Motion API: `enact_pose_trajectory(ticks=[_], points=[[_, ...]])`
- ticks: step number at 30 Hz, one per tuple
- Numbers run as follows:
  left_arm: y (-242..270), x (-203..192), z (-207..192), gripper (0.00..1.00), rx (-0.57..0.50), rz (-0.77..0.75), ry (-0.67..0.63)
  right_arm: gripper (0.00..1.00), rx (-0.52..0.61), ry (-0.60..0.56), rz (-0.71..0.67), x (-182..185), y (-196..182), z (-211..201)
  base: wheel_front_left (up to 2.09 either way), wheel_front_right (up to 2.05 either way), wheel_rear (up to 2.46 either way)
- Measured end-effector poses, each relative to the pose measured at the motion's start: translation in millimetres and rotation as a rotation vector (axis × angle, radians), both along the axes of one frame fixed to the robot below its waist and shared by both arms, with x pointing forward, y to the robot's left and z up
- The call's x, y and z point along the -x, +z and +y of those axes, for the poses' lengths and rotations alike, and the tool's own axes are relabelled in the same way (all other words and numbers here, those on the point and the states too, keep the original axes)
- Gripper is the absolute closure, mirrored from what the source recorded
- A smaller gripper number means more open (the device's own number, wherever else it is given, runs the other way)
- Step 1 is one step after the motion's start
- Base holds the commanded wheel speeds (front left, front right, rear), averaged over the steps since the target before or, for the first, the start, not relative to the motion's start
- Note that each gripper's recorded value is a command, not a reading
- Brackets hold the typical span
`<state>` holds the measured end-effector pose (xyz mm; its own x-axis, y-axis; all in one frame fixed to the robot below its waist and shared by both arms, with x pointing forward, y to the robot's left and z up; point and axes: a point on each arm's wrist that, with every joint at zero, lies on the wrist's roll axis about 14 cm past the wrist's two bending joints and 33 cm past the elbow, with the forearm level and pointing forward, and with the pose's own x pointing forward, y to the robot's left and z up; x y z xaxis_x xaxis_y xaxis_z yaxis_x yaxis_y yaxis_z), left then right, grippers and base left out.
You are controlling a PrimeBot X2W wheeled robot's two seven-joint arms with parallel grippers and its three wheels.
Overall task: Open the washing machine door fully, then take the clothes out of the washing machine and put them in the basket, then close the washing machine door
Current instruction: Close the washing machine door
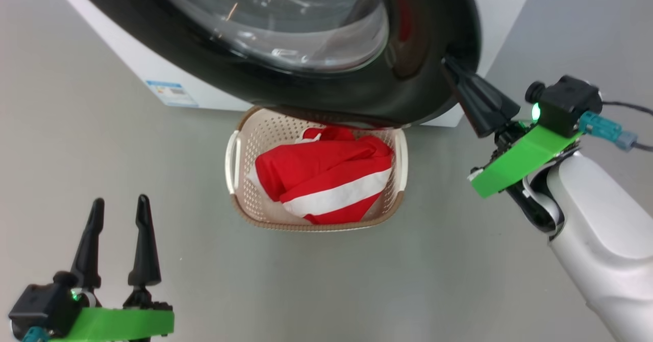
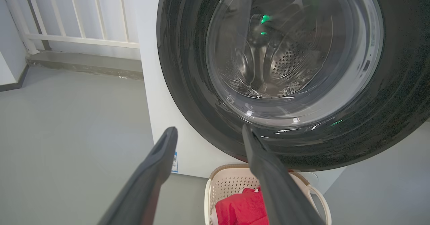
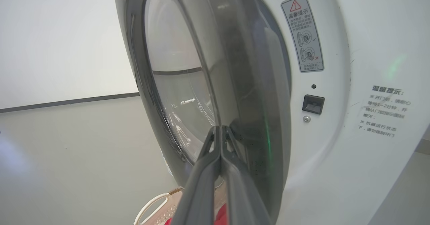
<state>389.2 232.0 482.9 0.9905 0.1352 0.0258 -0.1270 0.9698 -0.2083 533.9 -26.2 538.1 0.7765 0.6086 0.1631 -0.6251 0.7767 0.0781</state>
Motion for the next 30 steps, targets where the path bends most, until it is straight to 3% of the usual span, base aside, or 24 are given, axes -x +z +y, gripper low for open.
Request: enact_pose_trajectory(ticks=[30], points=[[-28, -12, 16, 0.00, 0.007, 0.077, 0.047, 1.00, -0.042, -0.040, -0.093, -101, 3, -1, 0.00, 0.00, 0.00]])
